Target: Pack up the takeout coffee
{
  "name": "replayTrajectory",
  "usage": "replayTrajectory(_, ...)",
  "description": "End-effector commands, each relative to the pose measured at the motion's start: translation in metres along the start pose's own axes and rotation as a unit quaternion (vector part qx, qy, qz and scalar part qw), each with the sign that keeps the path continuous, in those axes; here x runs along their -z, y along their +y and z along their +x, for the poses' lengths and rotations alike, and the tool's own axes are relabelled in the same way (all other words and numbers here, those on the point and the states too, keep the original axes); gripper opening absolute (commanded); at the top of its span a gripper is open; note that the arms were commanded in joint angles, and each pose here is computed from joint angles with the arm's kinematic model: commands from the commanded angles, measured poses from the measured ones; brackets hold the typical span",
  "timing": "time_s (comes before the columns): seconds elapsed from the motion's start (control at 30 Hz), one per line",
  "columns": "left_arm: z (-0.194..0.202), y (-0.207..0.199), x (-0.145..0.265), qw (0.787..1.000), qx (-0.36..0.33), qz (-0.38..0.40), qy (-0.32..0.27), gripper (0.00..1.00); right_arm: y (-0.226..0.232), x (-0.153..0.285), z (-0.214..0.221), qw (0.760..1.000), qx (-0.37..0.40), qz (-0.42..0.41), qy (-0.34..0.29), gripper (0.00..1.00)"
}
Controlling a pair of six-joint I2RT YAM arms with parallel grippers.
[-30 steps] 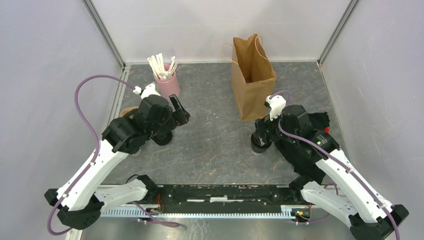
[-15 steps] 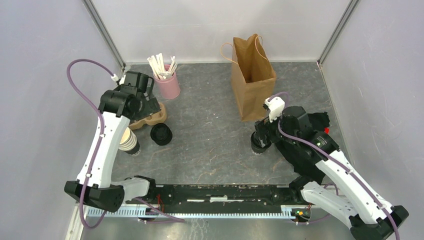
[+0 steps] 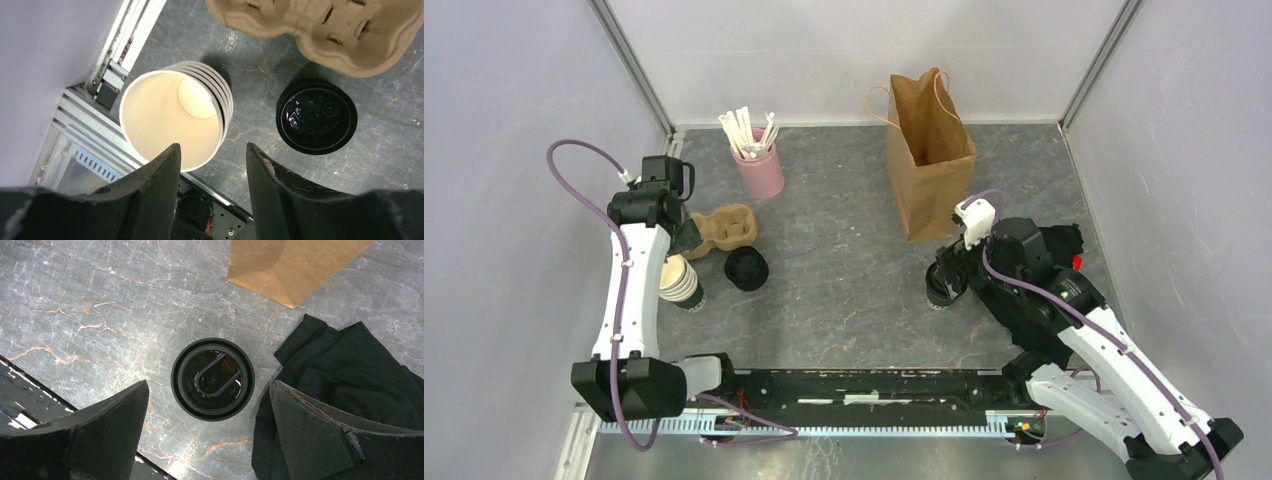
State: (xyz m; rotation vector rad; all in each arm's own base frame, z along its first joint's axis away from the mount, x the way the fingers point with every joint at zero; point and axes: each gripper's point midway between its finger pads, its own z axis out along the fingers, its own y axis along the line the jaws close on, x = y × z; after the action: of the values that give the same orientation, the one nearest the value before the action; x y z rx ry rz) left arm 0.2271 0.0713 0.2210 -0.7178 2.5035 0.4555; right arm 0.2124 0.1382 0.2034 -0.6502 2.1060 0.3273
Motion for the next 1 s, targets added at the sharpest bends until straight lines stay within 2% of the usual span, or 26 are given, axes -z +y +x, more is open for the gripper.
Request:
replayTrajectory(0.0,-0.001,-0.014,-0.012,0.999,0.002,0.05,0.004,0.52,0.0,0.001,-0.003,1.0,0.012,0.0,-0.017,0.98)
replayTrajectory(0.1,0.001,-0.017,-0.017,0.998,0.005,0.054,0.011,0.39,-0.001,0.003,-0.004,1.0,0.014,0.002,-0.023,0.98)
replayTrajectory(0.2,0.004,-0.015,-0.024,0.999,0.005,0.045,0.015,0.36,0.0,0.002,-0.006,0.999,0.017,0.001,-0.027,0.98)
replayTrajectory(0.3,0.008,-0.012,-0.029,0.999,0.001,0.032,0.018,0.39,0.0,0.002,-0.007,0.999,0.017,0.001,-0.028,0.98)
replayTrajectory(0.4,0.009,-0.007,-0.032,1.0,0.008,0.018,0.012,0.5,-0.001,0.001,-0.007,0.999,0.018,0.002,-0.028,0.98)
replayTrajectory(0.47,0.01,-0.006,-0.034,1.0,0.014,0.016,0.007,0.5,0.0,0.0,-0.005,1.0,0.017,0.002,-0.025,0.98)
replayTrajectory(0.77,0.01,-0.005,-0.039,1.0,0.012,0.009,-0.003,0.27,0.003,-0.003,-0.005,1.0,0.016,-0.006,-0.022,0.98)
replayTrajectory(0.97,0.008,-0.001,-0.032,1.0,0.01,0.012,-0.013,0.19,0.005,-0.004,-0.004,1.0,0.017,-0.01,-0.021,0.98)
